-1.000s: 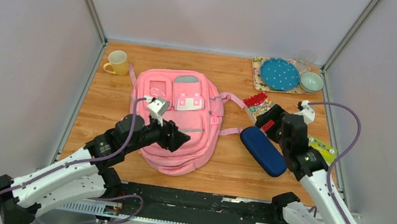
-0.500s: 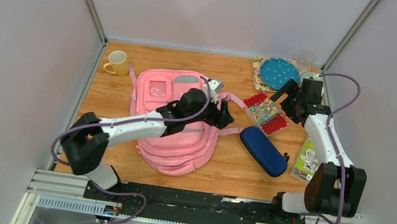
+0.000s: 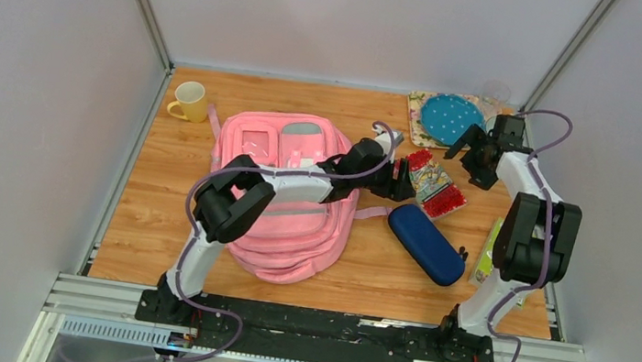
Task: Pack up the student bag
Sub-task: Pick up the book from the center of the board.
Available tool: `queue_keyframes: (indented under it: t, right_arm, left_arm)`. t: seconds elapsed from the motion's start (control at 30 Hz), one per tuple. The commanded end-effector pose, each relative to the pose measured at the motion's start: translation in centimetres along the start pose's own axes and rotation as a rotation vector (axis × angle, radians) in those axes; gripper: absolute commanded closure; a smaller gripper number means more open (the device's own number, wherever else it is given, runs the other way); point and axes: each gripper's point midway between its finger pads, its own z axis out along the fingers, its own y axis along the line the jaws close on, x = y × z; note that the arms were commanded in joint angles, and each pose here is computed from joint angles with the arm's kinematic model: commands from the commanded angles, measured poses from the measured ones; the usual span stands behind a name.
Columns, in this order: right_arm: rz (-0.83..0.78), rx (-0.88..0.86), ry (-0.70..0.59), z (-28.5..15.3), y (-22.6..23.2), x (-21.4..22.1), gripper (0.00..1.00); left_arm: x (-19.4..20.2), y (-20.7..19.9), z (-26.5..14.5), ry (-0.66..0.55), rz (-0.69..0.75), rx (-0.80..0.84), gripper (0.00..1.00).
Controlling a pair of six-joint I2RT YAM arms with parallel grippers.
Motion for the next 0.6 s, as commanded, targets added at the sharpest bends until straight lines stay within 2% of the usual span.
queue_keyframes:
  t: [0.0,0.13,0.33,0.57]
  right_arm:
    - [-0.024,-0.050,0.035,1.8,-0.1,-0.7,0.01]
    - [0.050,-0.099,0.114,4.2,-0.9,1.0,0.01]
    - [0.074,-0.199,0.216,4.8,-0.4,4.3,0.02]
    - [0.079,-0.371,0.308,3.5,1.3,7.7,0.15]
  left_arm:
    - [-1.2,-1.0,1.9,-0.015,-0.043,0.055,0.23]
    - [0.5,0.4,3.5,0.021,-0.095,0.032,0.23]
    - [3.5,2.5,4.5,0.082,-0.181,0.008,0.25]
    - [2.9,1.8,5.2,0.084,-0.196,0.073,0.25]
